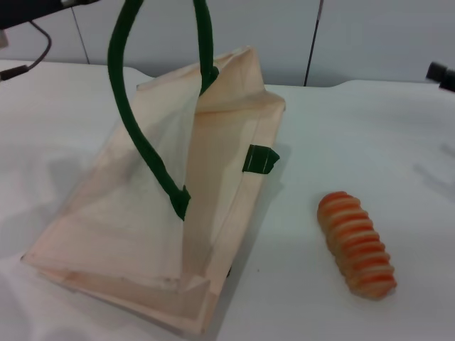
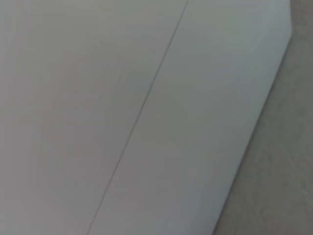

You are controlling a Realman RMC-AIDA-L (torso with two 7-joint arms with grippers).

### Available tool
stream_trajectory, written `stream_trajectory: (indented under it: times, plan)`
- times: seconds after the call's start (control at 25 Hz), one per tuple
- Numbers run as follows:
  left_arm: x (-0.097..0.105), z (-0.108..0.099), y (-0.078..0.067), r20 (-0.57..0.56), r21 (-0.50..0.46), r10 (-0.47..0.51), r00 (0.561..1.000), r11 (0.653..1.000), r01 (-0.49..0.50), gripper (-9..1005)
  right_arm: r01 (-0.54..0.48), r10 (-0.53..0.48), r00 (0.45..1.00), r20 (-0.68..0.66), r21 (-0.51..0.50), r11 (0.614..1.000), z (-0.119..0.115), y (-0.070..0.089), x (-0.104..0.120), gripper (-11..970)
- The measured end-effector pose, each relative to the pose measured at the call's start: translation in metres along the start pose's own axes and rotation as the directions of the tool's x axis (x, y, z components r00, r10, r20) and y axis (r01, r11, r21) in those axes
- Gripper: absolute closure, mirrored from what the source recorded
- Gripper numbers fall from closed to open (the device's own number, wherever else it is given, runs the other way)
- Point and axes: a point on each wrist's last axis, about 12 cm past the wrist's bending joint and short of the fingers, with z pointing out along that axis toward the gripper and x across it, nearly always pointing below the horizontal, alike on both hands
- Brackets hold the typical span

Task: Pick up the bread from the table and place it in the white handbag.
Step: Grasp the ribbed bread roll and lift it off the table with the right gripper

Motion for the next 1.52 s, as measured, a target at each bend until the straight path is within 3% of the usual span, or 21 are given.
stream_trajectory:
  times: [0.32, 0.68, 1.0, 1.52]
  plan:
    - [0.002, -0.012, 0.003, -0.008, -0.059, -0.008, 1.000, 0.998, 0.007, 915, 0.090, -0.099, 0.959, -0.265, -0.045, 0.995, 0.002, 0.012, -0.019, 69]
    - [0.004, -0.019, 0.004, -0.008, -0.081, -0.021, 1.000, 0.997, 0.020, 916, 0.083, -0.125, 0.838, -0.531, -0.103, 0.991, 0.014, 0.034, -0.014, 70]
    - [0.004, -0.021, 0.005, -0.009, -0.086, -0.023, 1.000, 0.996, 0.022, 920, 0.055, -0.129, 0.744, -0.656, -0.133, 0.990, 0.019, 0.046, -0.006, 71]
    - [0.004, -0.024, 0.005, -0.005, -0.098, -0.019, 1.000, 0.995, 0.018, 919, -0.028, -0.125, 0.679, -0.723, -0.196, 0.980, 0.035, 0.062, 0.004, 72]
